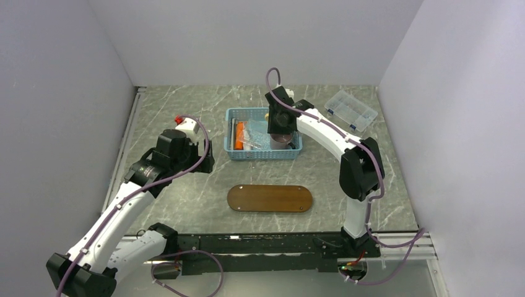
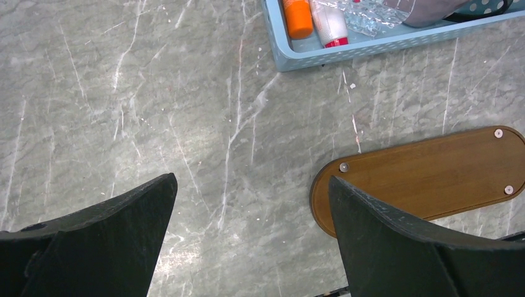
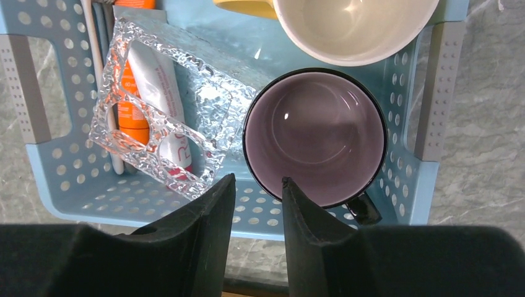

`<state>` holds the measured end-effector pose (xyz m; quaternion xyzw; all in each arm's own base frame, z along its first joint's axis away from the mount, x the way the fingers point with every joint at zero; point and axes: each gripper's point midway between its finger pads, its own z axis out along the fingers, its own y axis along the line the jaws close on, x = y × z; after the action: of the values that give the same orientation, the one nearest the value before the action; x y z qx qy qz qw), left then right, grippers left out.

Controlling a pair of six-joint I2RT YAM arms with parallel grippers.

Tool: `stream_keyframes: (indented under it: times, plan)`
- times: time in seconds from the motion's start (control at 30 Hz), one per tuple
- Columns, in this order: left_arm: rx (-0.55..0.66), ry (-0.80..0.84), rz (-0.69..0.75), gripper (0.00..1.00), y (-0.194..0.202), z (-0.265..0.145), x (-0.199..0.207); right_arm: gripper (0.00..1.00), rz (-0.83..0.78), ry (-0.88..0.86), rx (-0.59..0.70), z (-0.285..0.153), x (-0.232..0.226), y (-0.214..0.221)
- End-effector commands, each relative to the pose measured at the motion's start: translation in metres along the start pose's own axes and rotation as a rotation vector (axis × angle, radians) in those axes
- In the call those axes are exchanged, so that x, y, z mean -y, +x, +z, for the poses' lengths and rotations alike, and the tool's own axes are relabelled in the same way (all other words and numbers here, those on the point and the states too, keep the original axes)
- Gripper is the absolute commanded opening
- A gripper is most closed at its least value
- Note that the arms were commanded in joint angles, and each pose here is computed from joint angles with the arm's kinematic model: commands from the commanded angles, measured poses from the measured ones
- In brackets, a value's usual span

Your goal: Prepare toiletry sets of a toothbrush and toothpaste on the tray

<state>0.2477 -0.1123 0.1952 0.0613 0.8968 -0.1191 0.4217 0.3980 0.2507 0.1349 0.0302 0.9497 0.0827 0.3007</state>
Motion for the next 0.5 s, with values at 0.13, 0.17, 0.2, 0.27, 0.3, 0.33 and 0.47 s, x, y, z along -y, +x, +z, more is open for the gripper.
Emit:
stream_keyframes:
  times: [0.13,0.17,0.2,0.27,0.3,0.33,0.47]
  plan:
    - [0.039,0.018,0.016,0.99,-0.008,-0.002,0.002,0.36,-0.079,0.009,0.007,0.007,-0.002,0.000]
    - [0.039,0.017,0.015,0.99,-0.008,-0.002,0.002,0.36,-0.084,0.013,0.003,0.009,-0.002,0.001]
    - [0.040,0.015,0.016,0.99,-0.008,-0.002,0.001,0.36,-0.088,0.015,-0.001,0.010,-0.001,0.003]
    - [0.045,0.014,0.016,0.99,-0.008,-0.003,0.001,0.36,-0.099,0.013,-0.006,0.014,-0.001,0.004]
    - [0.046,0.013,0.016,0.99,-0.009,-0.003,0.001,0.36,-0.103,0.011,-0.004,0.014,-0.002,0.005]
    - [0.044,0.014,0.016,0.99,-0.008,-0.002,0.001,0.36,-0.108,0.011,-0.006,0.016,-0.002,0.005]
    - [0.037,0.011,0.018,0.99,-0.007,-0.001,0.001,0.36,-0.129,0.006,-0.016,0.023,-0.004,0.009]
